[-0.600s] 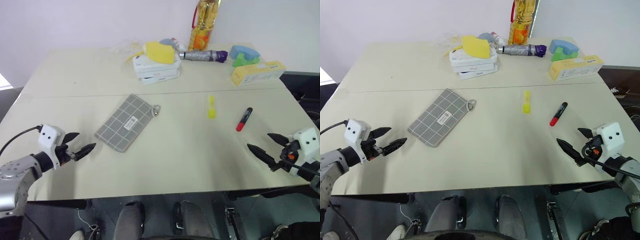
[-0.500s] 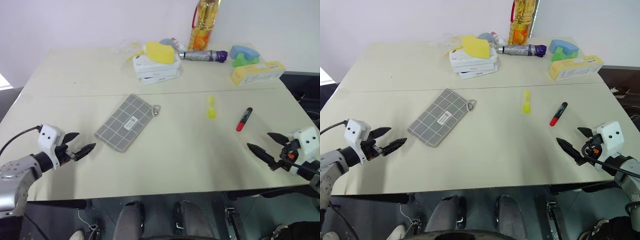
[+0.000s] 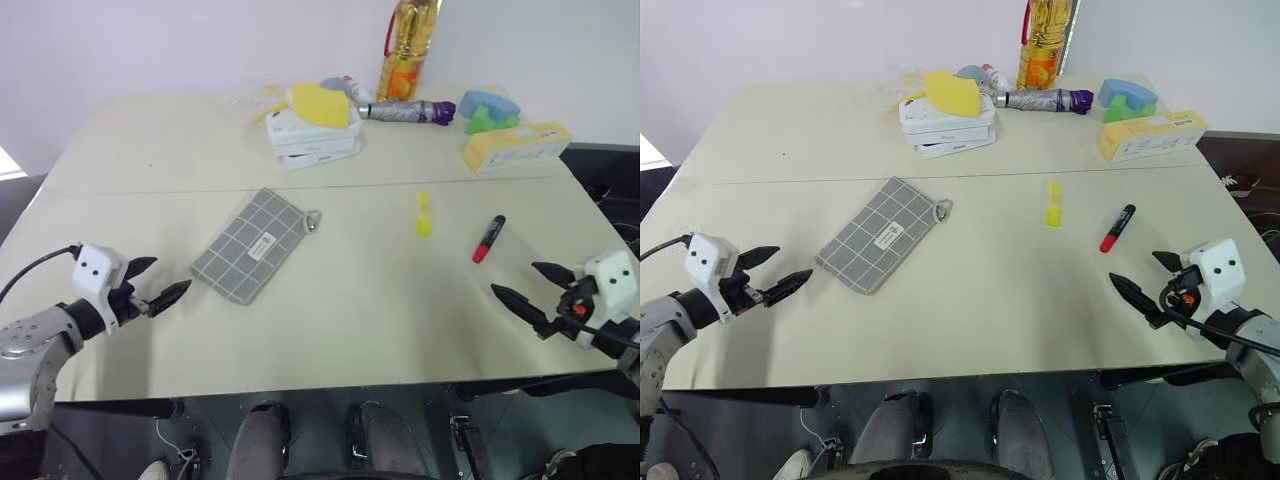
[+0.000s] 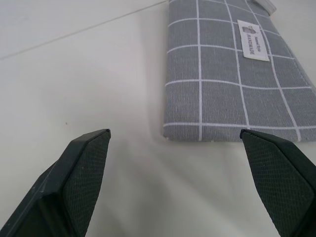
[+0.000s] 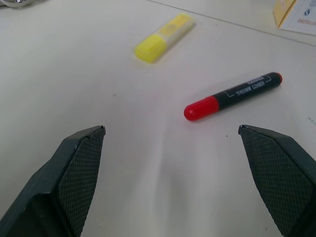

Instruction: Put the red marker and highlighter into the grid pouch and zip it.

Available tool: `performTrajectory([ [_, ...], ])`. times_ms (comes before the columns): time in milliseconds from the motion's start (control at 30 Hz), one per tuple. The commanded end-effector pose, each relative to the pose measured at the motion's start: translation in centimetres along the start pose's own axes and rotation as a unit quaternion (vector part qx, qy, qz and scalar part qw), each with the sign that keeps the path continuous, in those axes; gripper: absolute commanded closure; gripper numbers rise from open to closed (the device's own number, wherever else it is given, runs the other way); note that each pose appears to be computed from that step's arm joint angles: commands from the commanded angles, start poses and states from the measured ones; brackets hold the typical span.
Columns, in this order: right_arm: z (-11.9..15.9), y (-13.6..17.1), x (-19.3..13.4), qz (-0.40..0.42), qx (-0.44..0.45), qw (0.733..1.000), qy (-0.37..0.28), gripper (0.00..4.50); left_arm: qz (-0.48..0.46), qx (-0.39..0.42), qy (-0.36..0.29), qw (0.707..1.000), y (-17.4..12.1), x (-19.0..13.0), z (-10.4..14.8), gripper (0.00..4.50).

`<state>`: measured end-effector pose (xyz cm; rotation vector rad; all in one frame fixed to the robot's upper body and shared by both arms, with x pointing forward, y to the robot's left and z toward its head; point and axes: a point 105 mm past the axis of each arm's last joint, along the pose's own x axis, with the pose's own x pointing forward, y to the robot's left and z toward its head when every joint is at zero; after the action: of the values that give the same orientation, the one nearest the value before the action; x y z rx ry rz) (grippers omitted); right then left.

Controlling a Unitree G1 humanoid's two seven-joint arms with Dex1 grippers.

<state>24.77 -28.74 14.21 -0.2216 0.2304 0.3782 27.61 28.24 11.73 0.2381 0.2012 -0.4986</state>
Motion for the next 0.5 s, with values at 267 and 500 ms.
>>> performTrajectory([
  [267,3.3,4.1,2.6,0.075,-0.014,0.995,-0.057,0.00,-0.061,0.140,-0.020,0.988,-2.6,0.8,2.4,0.06],
  [500,4.2,7.1,4.1,0.123,-0.005,0.989,-0.081,0.00,-0.126,0.266,0.007,0.956,-4.0,0.5,2.3,0.06],
])
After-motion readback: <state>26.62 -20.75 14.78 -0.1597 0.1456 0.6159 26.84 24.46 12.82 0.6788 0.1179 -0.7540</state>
